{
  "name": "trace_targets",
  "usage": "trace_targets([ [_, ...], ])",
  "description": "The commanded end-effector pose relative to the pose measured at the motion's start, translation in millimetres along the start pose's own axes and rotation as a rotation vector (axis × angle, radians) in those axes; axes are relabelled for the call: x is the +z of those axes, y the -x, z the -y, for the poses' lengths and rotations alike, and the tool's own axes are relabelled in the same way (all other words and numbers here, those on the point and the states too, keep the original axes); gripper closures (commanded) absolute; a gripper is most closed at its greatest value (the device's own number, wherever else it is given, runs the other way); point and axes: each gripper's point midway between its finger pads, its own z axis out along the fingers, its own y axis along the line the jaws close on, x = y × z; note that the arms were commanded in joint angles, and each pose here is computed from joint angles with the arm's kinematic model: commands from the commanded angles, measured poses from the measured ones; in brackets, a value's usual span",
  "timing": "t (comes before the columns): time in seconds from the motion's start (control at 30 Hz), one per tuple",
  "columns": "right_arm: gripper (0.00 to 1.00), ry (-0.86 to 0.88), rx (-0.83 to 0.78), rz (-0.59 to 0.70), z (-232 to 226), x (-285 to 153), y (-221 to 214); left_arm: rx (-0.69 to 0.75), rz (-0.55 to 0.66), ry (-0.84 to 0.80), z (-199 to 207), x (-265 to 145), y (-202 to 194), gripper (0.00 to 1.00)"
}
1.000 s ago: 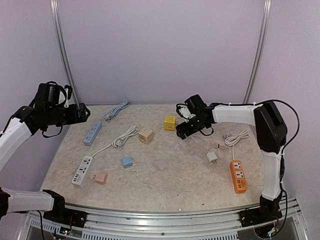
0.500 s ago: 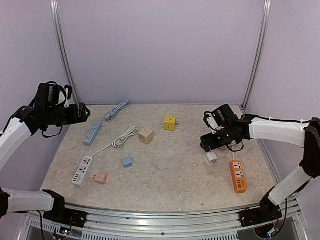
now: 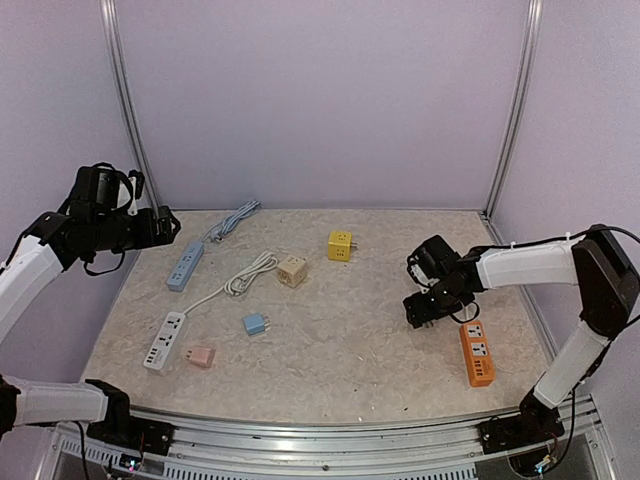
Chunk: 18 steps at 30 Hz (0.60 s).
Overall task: Insert the plug
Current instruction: Move the plug to the center of the board.
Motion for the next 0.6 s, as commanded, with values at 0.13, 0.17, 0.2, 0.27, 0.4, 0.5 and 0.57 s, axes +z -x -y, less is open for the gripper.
trace_targets([
  [0.13, 0.32, 0.037, 0.013, -0.032, -10, 22, -15, 0.007, 0.011, 0.018, -3, -2, 0, 0.01],
  [0.17, 0.35, 0.042, 0.014, -0.034, -11, 24, -15, 0.008, 0.011, 0.018, -3, -2, 0, 0.01],
  [0.2, 0.39, 0.048, 0.016, -0.034, -12, 25, -15, 0.008, 0.012, 0.019, -3, -2, 0, 0.01],
  [0.27, 0.48, 0.057, 0.019, -0.027, -14, 26, -13, 0.008, 0.012, 0.02, -3, -3, 0, 0.01],
  [0.4, 0.65, 0.074, 0.016, -0.017, -20, 27, -5, 0.009, 0.013, 0.021, -3, -3, 0, 0.01],
  [0.5, 0.66, 0.106, -0.001, 0.008, -34, 27, 10, 0.008, 0.012, 0.018, -3, -3, 0, 0.01],
  [0.57, 0.66, 0.126, -0.015, 0.028, -46, 29, 25, 0.009, 0.013, 0.018, -3, -3, 1, 0.01],
])
